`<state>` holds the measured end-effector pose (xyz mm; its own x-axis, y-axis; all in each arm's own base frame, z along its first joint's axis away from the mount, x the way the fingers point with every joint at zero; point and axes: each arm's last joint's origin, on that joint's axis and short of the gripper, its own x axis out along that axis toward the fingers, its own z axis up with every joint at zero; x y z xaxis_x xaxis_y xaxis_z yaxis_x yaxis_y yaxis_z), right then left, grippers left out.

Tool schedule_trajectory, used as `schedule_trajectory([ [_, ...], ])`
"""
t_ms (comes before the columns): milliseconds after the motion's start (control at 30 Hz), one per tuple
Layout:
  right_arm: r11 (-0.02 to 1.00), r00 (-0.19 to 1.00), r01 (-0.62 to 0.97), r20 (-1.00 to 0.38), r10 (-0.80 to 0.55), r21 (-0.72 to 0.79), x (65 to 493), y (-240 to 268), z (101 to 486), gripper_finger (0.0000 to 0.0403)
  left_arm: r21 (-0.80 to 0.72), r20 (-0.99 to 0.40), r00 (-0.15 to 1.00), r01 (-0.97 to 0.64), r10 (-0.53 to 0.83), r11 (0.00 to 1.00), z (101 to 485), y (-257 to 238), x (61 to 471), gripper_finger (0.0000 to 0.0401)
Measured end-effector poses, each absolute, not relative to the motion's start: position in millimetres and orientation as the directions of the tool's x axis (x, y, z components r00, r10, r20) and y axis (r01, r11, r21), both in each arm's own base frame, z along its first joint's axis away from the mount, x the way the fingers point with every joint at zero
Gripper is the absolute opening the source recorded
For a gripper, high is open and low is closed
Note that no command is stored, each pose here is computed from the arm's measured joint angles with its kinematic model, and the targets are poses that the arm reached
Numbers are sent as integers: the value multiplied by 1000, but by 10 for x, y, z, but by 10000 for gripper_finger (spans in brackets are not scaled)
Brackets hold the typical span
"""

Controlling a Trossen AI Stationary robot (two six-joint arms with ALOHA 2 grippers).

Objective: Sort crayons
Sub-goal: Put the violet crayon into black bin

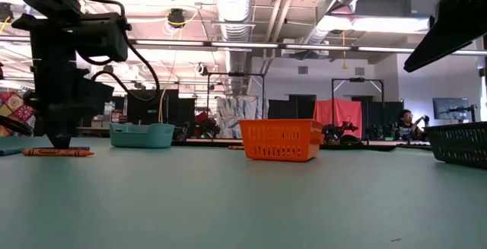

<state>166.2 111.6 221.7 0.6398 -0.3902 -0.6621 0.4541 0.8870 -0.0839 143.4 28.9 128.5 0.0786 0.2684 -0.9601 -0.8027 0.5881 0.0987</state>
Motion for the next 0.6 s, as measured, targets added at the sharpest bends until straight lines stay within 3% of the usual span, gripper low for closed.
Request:
schedule_trajectory([
  [133,888,640,453,-662,-390,-86,1663,1116,2217,132,87,-964,93,-780,251,620,1288,296,1446,8],
  [500,891,644,446,-659,-387,-87,1668,1120,2220,132,97,-958,118,-725,261,682,1355,308,1514,6],
  [600,891,648,446,-658,-384,-81,1673,1123,2222,132,43,-943,210,-690,257,722,1460,323,1654,3],
])
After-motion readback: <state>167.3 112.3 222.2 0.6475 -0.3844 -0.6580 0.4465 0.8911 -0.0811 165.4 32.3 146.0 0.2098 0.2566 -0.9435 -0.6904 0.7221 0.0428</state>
